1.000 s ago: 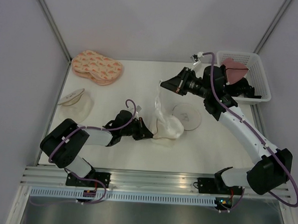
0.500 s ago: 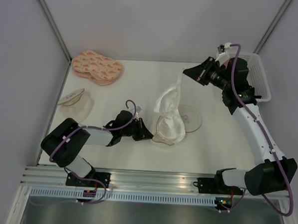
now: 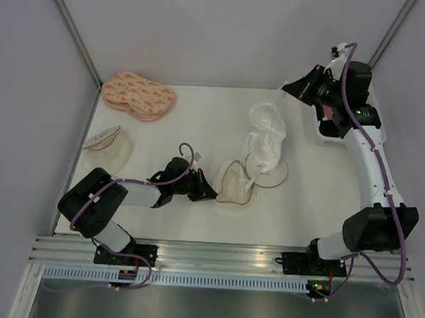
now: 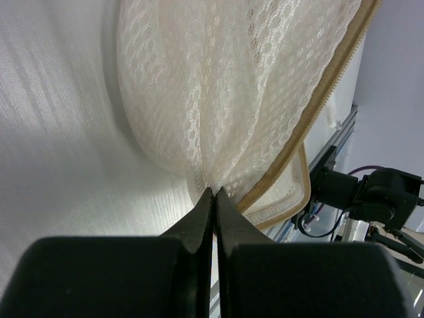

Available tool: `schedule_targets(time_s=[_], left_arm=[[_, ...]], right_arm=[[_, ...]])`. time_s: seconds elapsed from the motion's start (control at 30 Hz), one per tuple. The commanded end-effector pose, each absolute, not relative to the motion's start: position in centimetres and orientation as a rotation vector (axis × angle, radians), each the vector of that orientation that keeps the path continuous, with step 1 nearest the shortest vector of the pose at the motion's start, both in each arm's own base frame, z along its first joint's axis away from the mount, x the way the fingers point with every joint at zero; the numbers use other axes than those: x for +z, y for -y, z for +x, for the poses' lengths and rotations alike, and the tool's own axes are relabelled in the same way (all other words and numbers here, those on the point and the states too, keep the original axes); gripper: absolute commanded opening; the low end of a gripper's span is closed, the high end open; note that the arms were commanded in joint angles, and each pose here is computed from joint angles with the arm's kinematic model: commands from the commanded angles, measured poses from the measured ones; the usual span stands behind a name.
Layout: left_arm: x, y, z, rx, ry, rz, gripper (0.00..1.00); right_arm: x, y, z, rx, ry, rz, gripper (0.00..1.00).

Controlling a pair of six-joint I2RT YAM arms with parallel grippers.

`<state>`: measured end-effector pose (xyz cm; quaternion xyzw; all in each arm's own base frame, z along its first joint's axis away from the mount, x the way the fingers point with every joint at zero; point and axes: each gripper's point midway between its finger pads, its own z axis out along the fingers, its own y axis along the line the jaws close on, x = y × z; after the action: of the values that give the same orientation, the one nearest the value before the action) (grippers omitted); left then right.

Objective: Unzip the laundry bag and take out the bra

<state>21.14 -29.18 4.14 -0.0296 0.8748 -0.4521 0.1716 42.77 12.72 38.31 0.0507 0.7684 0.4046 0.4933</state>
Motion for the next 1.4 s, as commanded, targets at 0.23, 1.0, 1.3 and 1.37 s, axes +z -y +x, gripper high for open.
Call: schedule_targets(time_s=[0.23,1.0,1.3,1.37], left_arm=[[4.6,30.3,21.5,-1.352,-2.441,-0.038,0.02],[4.8,29.9,21.0,-1.355,-2.432,-0.027,0.02],[4.7,29.7,20.9,-1.348,-2.435,-0.032,0.02],[4.8,29.7,20.9,-1.346,-2.434,-0.026,0.02]], right_arm=[[16.2,-13.6,33.1,0.603,-2.446,0.112,0.00],[11.7,-6.5,41.7,0.186,-2.375,0.513,0.98],[4.2,-5.9,44.7,0.223,-2.491,0.570,0.98],[3.4,-7.0,44.7,0.303,-2.498,0.551,0.98]])
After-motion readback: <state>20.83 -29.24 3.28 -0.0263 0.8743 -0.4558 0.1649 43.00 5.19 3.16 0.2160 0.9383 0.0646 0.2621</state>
